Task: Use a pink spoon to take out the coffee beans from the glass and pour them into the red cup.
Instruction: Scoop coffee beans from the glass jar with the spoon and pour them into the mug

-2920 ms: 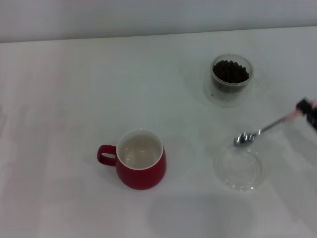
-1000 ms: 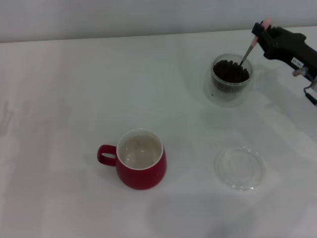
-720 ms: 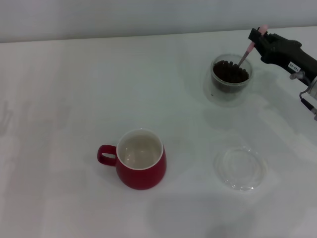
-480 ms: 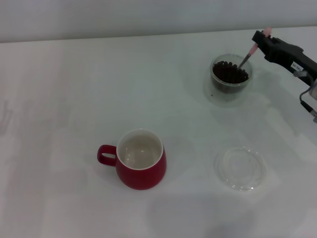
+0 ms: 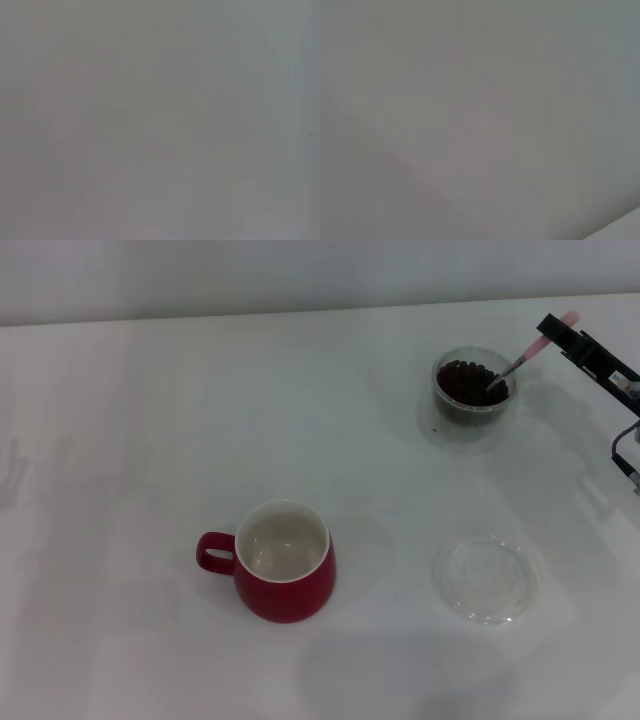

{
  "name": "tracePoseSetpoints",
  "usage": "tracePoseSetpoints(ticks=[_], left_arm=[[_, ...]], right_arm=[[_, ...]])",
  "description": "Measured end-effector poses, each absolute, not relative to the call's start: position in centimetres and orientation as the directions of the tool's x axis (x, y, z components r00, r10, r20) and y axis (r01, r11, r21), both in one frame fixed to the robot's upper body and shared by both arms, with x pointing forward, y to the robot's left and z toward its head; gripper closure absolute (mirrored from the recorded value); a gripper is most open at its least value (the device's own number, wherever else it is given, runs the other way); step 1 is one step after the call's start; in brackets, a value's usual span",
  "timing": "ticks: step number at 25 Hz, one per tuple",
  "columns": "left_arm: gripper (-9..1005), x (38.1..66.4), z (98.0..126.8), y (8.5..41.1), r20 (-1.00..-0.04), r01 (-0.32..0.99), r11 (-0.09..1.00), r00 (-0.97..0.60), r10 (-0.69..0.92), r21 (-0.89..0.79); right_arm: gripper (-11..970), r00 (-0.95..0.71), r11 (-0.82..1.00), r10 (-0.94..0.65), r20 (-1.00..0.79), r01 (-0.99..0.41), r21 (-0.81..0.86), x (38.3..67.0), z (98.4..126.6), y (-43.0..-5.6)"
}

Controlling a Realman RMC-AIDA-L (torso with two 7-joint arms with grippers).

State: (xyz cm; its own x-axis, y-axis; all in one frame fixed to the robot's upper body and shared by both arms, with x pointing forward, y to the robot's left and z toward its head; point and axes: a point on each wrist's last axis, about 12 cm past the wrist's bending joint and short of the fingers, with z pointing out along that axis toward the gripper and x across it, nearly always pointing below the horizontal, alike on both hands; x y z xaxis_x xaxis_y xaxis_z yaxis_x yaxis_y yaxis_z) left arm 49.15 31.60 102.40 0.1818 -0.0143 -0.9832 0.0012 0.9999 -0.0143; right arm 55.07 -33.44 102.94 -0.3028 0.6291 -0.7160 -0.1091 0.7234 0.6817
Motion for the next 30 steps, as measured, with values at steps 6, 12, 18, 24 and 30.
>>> tracePoseSetpoints(ticks=[6,12,18,24,30], left_arm=[[103,49.0,102.6,31.8,-0.98,-0.009,1.0,0.198,-0.012,-0.014],[104,48.8,102.5,31.9,-0.981,-0.013,1.0,0.195,-0.011,-0.014],[104,48.7,102.4,32.1,-0.981,-0.018,1.0,0.192,-0.009,-0.012],[103,48.6,102.4,32.1,-0.982,-0.018,1.0,0.191,-0.01,-0.014],[103,48.5,102.3,32.2,-0.982,-0.02,1.0,0.189,-0.008,-0.012]], right_arm=[[810,-0.308,0.68,0.675,-0.67,-0.091,0.727,55.0,102.9,-33.5],[809,-0.3,0.623,0.733,-0.611,-0.064,0.78,55.0,103.0,-33.7],[810,-0.265,0.589,0.771,-0.579,-0.047,0.807,54.9,103.1,-34.1],[810,-0.251,0.568,0.791,-0.558,-0.038,0.822,54.9,103.2,-34.3],[811,-0.232,0.534,0.82,-0.524,-0.019,0.845,54.8,103.2,-34.7]])
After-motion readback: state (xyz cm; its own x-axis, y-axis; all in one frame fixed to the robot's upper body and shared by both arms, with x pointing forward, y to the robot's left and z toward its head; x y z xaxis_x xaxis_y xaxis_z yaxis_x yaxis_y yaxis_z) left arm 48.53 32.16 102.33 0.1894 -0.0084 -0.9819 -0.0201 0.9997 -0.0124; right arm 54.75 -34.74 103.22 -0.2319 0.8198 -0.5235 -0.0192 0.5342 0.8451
